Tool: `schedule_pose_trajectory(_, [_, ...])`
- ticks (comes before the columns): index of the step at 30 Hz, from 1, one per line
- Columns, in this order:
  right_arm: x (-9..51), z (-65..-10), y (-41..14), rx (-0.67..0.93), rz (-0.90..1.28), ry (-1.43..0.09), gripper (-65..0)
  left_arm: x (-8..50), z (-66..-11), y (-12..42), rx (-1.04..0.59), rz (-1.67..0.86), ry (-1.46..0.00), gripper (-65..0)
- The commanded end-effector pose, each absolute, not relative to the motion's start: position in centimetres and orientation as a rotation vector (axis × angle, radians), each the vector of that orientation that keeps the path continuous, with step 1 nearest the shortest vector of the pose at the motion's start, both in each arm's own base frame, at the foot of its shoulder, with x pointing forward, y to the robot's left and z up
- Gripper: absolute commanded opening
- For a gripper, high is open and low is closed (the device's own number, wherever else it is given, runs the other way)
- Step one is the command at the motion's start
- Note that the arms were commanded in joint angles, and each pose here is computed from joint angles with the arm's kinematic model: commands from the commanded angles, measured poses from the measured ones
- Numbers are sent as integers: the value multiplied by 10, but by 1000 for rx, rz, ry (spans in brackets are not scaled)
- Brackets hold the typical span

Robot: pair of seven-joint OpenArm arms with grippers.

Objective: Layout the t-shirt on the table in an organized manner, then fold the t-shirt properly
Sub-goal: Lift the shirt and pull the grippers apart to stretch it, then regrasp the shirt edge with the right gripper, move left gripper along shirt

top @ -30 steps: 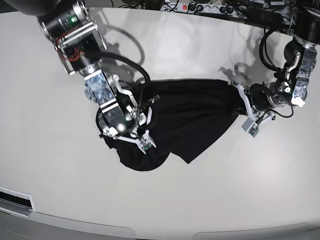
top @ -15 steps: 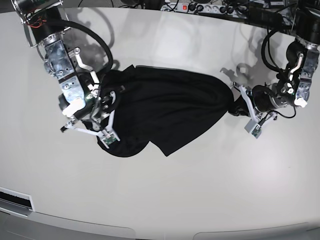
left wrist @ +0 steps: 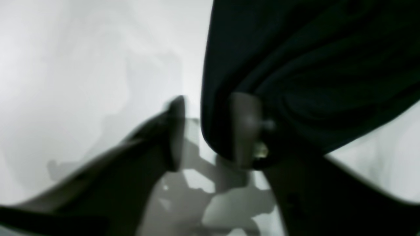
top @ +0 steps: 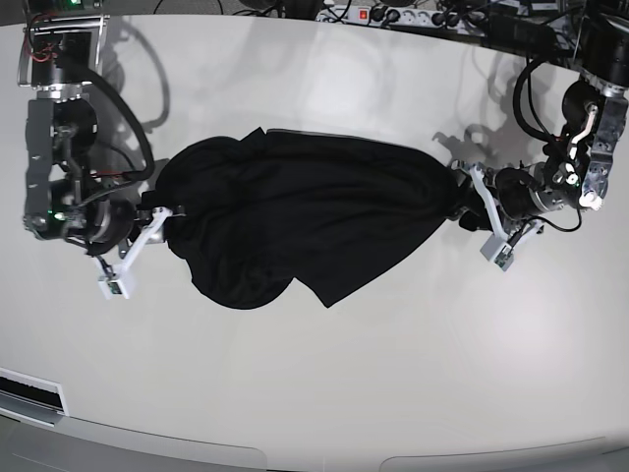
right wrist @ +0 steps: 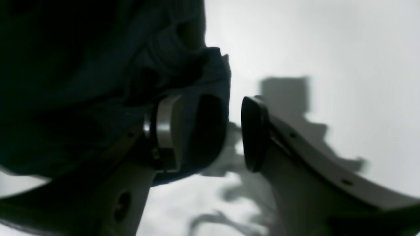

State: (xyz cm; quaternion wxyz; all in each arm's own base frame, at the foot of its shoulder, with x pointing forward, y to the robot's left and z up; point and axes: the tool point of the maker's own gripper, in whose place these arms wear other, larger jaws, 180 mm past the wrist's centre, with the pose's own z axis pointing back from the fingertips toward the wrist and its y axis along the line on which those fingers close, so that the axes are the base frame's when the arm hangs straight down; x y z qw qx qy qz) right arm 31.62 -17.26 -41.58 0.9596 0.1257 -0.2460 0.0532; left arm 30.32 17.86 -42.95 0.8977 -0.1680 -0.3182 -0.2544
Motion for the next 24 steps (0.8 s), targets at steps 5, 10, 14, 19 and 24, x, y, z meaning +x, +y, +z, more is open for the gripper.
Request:
schedule_pose_trajectory(5, [314,-385,-167,449,284,-588,-351,312,-418,181,-350,-530,-687,-305])
schedule_pose_trajectory(10, [275,-389,-145,619,364,-513,-382,311,-418,182,-350,-530,-686,-305])
schedule_pose_trajectory(14, [249,-408,-128,638,407,-428,-396,312,-417,181,-356,-525,-698,-305])
schedule_pose_trajectory(19, [232,-419,-101,655,497,-379,-396,312,-417,181,-355,-526,-698,-305])
schedule_pose_trajectory(24, [228,-423,-86,542,663,-372,-396,312,-417,181,-356,-526,-697,-305])
